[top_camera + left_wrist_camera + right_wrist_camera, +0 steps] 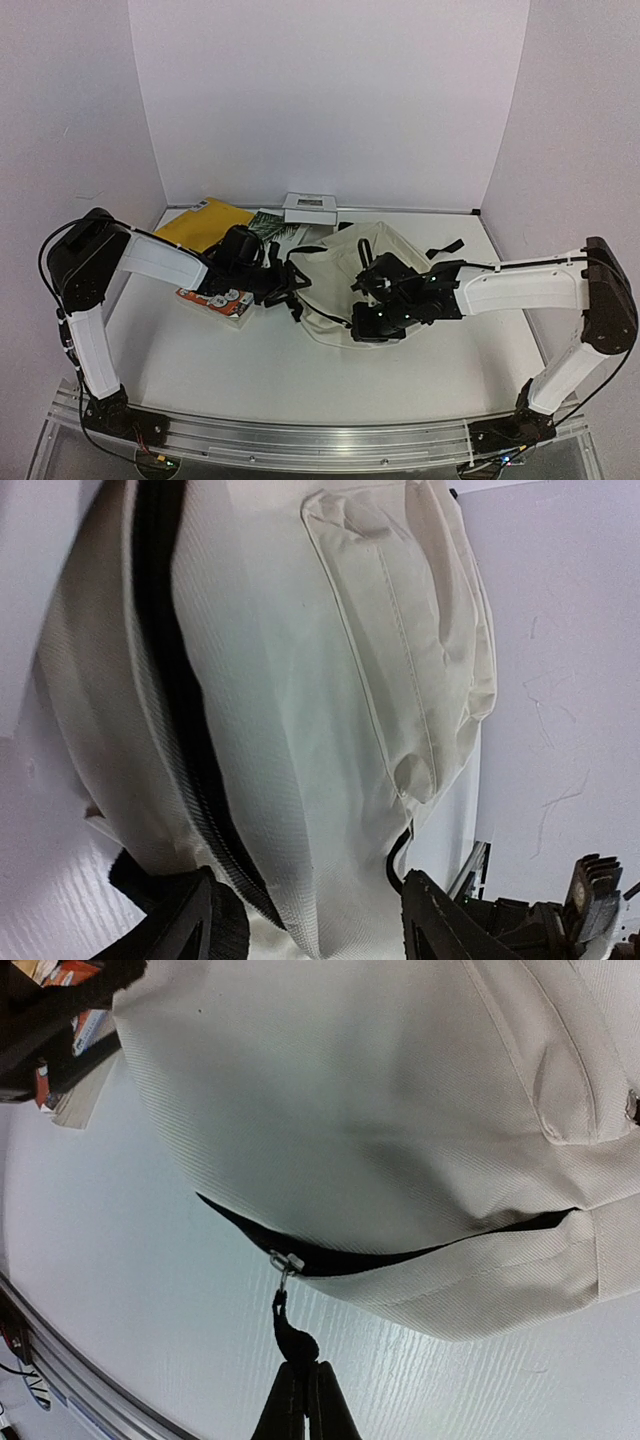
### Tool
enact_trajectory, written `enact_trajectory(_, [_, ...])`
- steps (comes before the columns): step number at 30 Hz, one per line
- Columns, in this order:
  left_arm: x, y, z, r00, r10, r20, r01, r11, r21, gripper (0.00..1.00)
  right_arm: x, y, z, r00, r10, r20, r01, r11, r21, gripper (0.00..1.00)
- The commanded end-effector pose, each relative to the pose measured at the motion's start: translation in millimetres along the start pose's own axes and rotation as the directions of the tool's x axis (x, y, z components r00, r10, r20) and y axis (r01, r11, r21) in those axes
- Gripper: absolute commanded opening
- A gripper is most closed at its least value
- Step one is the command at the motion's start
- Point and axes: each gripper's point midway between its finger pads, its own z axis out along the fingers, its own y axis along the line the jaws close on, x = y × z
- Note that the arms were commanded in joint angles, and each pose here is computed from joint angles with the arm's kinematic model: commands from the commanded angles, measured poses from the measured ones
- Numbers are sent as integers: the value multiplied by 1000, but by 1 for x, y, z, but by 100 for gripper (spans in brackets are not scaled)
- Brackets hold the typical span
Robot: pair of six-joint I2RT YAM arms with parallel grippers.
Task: Pack the student bag
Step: Unzip the student bag at the center of the board.
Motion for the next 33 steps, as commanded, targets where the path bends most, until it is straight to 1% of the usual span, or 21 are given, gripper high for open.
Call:
enact_trajectory(1, [18, -14, 14, 999, 1, -38, 0, 1000, 31, 65, -26, 29, -27, 997, 1, 78, 7, 995, -102, 0])
enact_trajectory(6, [35, -14, 25, 997, -10, -75, 11, 1000, 20, 64, -32, 35, -35, 995, 5, 100, 7, 992, -124, 0])
enact_trajectory(8, [35, -17, 27, 997, -9, -74, 10, 1000, 22, 60, -33, 36, -36, 994, 5, 105, 8, 992, -128, 0])
enact_trajectory(9, [33, -18, 28, 998, -10, -70, 12, 1000, 25, 53, -33, 35, -36, 994, 5, 108, 9, 992, -126, 0])
enact_trajectory(10, [31, -20, 28, 998, -9, -62, 11, 1000, 29, 48, -34, 35, -37, 994, 5, 113, 9, 992, -122, 0])
enact_trajectory(11, [29, -21, 29, 999, -10, -54, 12, 1000, 29, 40, -36, 32, -37, 992, 8, 124, 6, 994, -111, 0])
enact_trajectory(12, [29, -21, 29, 999, -11, -52, 13, 999, 30, 36, -37, 31, -38, 991, 8, 131, 6, 994, -105, 0])
enact_trajectory(14, [27, -22, 28, 999, -11, -44, 12, 1000, 26, 24, -38, 24, -39, 989, 7, 148, 5, 997, -78, 0])
enact_trajectory(15, [27, -21, 27, 999, -10, -41, 11, 1000, 22, 15, -41, 18, -39, 986, 8, 164, 1, 999, -51, 0])
enact_trajectory(18, [28, -18, 24, 999, 2, -41, -2, 1000, 0, 6, -47, -3, -39, 981, -7, 195, -3, 999, 50, 0])
enact_trajectory(22, [28, -15, 15, 998, 47, -35, -48, 999, -22, 0, -53, -25, -32, 978, -31, 207, 0, 988, 151, 0])
enact_trajectory(27, [24, -5, -4, 996, 85, -24, -86, 993, -77, 0, -49, -54, -9, 989, -48, 140, 17, 976, 215, 0])
enact_trajectory(29, [23, 3, -9, 997, 79, -22, -81, 992, -94, 0, -46, -54, -2, 992, -67, 106, 44, 978, 206, 0])
enact_trajectory(32, [20, 13, -18, 997, 76, -14, -77, 991, -113, 0, -28, -43, 19, 995, -99, -2, 98, 988, 123, 0])
enact_trajectory(33, [20, 13, -19, 997, 78, -12, -79, 990, -113, 0, -24, -42, 23, 995, -102, -20, 104, 989, 108, 0])
